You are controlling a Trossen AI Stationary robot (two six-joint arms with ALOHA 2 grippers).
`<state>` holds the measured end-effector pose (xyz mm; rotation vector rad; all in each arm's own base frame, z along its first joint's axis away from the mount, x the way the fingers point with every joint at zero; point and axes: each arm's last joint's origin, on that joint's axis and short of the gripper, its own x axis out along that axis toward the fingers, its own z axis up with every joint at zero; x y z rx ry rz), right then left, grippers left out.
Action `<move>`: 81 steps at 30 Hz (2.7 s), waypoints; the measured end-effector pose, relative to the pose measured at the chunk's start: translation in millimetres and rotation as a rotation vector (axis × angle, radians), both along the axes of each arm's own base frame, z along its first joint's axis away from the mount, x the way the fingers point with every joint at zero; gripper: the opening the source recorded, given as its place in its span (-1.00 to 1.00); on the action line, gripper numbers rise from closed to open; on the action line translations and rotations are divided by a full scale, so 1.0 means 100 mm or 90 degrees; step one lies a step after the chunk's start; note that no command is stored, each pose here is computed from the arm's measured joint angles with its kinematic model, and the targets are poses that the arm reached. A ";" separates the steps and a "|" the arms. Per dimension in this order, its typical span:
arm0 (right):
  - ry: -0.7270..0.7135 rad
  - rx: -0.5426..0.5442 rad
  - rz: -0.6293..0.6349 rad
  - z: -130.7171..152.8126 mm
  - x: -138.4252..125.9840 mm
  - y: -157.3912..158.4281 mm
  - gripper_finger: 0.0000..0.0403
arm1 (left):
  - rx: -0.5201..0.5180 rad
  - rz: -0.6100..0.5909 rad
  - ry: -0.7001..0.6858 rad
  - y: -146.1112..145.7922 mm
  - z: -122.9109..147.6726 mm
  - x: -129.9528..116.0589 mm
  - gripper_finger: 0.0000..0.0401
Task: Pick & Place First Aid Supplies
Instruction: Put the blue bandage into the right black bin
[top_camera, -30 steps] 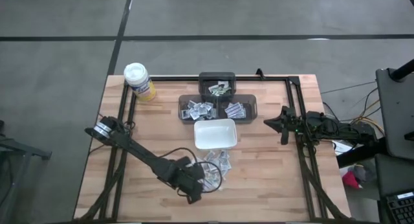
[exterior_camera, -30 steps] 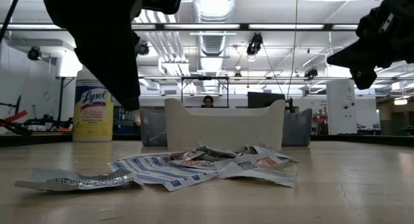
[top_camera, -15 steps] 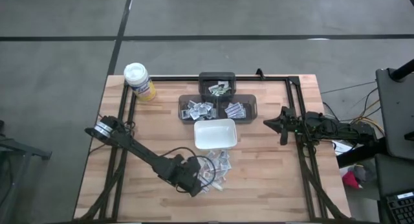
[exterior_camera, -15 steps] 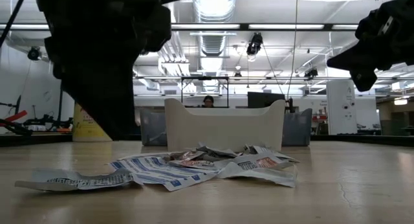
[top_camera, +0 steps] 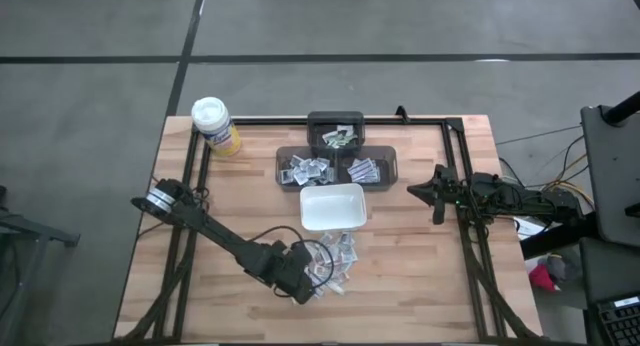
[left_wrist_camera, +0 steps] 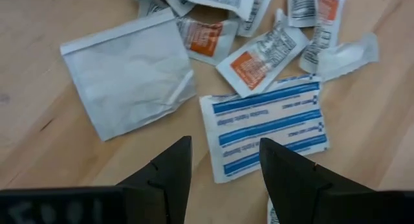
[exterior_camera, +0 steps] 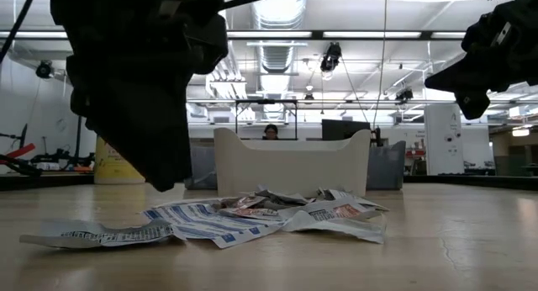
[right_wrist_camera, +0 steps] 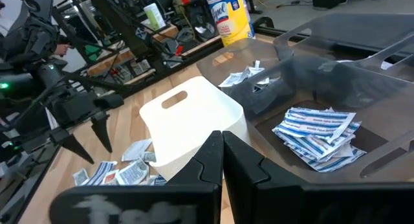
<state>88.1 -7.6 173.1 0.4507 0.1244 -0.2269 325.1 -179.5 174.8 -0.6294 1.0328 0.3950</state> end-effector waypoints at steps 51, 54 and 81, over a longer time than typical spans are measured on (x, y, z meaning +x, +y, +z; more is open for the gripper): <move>0.002 0.004 -0.002 0.00 0.00 0.00 -0.96 | -0.012 0.057 0.047 0.05 -0.20 0.01 -0.99; 0.002 0.004 -0.002 0.00 0.00 0.00 -0.96 | -0.019 0.045 0.041 0.06 -0.09 -0.02 -1.00; -0.010 0.005 0.003 0.01 0.00 0.00 -0.96 | 0.081 0.028 -0.353 0.38 1.16 -0.08 -1.00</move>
